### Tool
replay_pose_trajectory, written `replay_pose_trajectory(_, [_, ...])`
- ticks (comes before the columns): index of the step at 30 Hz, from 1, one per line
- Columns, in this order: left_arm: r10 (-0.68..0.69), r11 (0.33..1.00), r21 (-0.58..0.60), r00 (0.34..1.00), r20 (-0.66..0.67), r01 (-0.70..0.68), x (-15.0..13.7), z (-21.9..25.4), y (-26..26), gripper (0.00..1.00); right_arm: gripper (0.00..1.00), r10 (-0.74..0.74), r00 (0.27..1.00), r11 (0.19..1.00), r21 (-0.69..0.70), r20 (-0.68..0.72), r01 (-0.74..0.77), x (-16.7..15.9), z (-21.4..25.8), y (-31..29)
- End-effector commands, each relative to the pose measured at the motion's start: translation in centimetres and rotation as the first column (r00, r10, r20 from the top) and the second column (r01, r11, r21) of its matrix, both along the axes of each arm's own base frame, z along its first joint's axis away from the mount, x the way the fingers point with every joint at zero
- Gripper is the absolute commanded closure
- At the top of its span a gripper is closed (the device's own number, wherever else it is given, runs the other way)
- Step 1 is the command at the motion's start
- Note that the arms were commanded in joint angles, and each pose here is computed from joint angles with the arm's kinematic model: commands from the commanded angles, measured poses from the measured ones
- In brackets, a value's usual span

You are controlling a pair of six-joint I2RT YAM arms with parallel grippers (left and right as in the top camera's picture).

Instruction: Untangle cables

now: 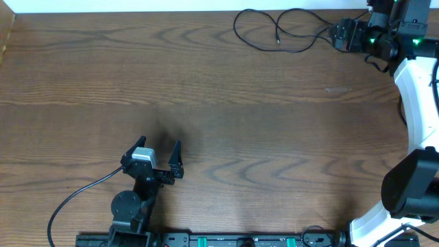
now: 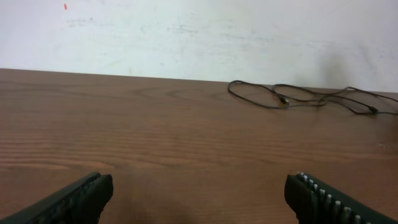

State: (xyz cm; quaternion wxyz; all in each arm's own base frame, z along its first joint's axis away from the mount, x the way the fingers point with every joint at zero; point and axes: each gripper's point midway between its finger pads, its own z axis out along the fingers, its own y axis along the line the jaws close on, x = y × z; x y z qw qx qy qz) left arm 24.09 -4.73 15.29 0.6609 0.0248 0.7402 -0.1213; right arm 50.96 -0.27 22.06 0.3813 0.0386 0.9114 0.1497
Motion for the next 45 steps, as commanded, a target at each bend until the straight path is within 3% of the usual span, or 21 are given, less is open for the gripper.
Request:
replay_pose_trajectory(1, [-0.017, 1.0, 0.016, 0.999, -0.044, 0.017, -0.2, -1.4, -0.2, 0.07, 0.01, 0.011, 1.0, 1.0, -0.01, 0.003, -0.011, 0.0, 0.0, 0.1])
replay_pose_trajectory(25, [-0.017, 1.0, 0.016, 0.999, -0.044, 0.017, -0.2, -1.4, -0.2, 0.07, 0.01, 0.026, 1.0, 1.0, -0.017, -0.006, -0.026, -0.2, -0.1, 0.9])
replay_pose_trajectory(38, [-0.017, 1.0, 0.016, 0.999, -0.044, 0.017, -0.2, -1.4, -0.2, 0.07, 0.01, -0.017, 0.997, 0.974, -0.224, 0.074, 0.033, -0.5, 2.8, 4.7])
replay_pose_trajectory(45, [-0.017, 1.0, 0.016, 0.999, -0.044, 0.017, -0.2, -1.4, -0.2, 0.07, 0.01, 0.023, 0.993, 0.97, -0.241, 0.114, 0.005, -0.8, 3.6, 7.4])
